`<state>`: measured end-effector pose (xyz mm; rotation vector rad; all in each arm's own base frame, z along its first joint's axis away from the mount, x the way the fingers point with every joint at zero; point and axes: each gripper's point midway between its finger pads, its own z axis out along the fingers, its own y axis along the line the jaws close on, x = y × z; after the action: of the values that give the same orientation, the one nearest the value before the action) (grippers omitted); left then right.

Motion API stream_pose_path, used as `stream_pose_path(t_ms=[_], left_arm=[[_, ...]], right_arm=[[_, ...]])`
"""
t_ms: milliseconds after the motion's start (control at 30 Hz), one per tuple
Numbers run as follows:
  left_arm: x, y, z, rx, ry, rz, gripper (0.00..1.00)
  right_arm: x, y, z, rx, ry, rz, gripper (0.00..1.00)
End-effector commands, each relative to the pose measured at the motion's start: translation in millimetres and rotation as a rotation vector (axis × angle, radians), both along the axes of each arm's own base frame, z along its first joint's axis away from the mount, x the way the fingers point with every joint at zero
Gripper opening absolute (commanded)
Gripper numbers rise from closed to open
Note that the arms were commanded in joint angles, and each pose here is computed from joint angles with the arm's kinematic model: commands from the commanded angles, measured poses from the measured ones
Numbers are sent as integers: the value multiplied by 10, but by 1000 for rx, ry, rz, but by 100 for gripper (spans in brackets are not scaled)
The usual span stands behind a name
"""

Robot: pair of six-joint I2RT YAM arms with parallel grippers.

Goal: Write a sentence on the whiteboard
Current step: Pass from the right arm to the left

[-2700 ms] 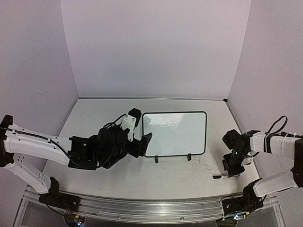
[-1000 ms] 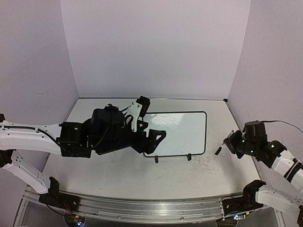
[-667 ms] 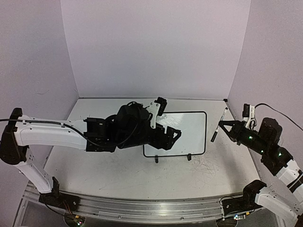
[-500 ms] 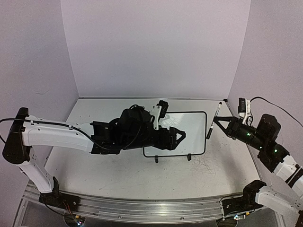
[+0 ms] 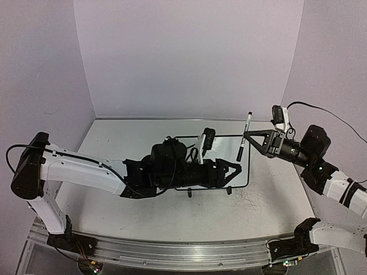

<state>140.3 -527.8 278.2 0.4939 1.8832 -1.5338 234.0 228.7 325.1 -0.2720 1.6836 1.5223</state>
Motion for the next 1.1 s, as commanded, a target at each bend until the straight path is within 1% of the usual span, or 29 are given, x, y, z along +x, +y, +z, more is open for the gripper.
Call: stream_pose_path(t_ms=[0, 167, 367, 433, 500, 533, 567, 700, 900, 1067], left_arm=[[110, -6, 369, -99, -60, 5, 65], [305, 78, 430, -124, -12, -10, 65], [106, -84, 565, -145, -78, -186, 63], [42, -126, 619, -158, -97, -231, 61], [8, -139, 655, -167, -112, -255, 56], [2, -138, 664, -168, -117, -260, 54], [6, -133, 661, -168, -120, -263, 53], [75, -63, 593, -157, -106, -262, 53], [151, 34, 599, -157, -114, -254, 42], [283, 70, 603, -160, -110, -224, 37]], right_arm=[[-85, 83, 367, 61, -89, 61, 0], [-145, 146, 414, 109, -75, 83, 0], [-206, 172, 441, 169, -49, 69, 0], [-217, 193, 442, 174, -42, 73, 0], [-221, 211, 444, 176, -36, 77, 0], [-220, 214, 441, 177, -32, 77, 0], [-216, 214, 442, 180, -30, 73, 0], [-171, 191, 428, 192, -14, 39, 0], [-152, 227, 456, 206, -8, 37, 0], [-138, 275, 483, 202, -11, 49, 0]])
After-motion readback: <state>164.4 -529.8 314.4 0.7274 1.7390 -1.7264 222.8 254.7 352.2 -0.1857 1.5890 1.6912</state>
